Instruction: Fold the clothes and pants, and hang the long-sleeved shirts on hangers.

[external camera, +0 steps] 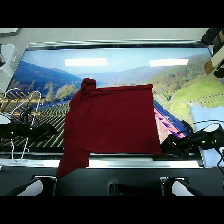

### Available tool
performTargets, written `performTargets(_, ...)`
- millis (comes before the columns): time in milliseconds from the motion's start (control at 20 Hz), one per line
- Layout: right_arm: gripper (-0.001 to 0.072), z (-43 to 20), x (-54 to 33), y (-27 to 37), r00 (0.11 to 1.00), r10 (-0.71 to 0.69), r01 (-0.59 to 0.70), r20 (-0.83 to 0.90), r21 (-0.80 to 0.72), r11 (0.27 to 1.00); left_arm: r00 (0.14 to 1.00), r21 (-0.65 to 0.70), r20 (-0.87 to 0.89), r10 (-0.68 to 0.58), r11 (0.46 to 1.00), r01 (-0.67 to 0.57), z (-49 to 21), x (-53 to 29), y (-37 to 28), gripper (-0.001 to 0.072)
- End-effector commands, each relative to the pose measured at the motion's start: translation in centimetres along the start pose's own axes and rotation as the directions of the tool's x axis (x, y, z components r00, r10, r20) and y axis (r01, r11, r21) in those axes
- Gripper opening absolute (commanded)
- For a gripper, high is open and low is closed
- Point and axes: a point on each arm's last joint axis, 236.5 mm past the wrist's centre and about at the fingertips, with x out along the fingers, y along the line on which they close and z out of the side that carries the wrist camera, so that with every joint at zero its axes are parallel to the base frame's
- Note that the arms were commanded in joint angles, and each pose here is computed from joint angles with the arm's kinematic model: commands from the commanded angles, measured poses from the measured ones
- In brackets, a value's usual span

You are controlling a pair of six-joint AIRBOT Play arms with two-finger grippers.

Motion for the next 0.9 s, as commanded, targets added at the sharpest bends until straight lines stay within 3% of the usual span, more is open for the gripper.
performTargets(0, 0.0480, -0.4, 1.2, -0.1, 1.000, 0.020, -0.020, 0.002, 0.000, 1.000, 1.000, 0.000, 0.002, 0.001, 1.000, -0.001, 0.0, 0.0, 0.0, 0.0701)
performTargets(400, 0.0475, 1.1, 3.2, 0.0, 0.992, 0.067, -0.072, 0.107, 0.043, 0.997, 1.000, -0.002, -0.009, -0.009, 1.000, 0.009, -0.5, 0.5, 0.1, 0.0701)
performTargets(550, 0.0259, 1.7, 3.3, 0.2, 0.988, 0.078, -0.083, 0.136, 0.033, 0.996, 0.997, -0.011, -0.017, -0.079, 0.997, 0.079, -1.4, 1.8, -0.9, 0.0701)
performTargets(650, 0.0046, 1.8, 3.2, 0.8, 0.985, 0.103, -0.106, 0.138, 0.019, 0.994, 0.991, -0.032, -0.012, -0.130, 0.991, 0.129, -1.9, 2.8, -1.5, 0.0701)
performTargets(850, 0.0033, 2.5, 2.8, 2.6, 0.969, 0.178, -0.183, 0.170, 0.015, 0.983, 0.989, -0.023, -0.056, -0.136, 0.991, 0.135, -3.9, 4.9, -1.8, 0.0701)
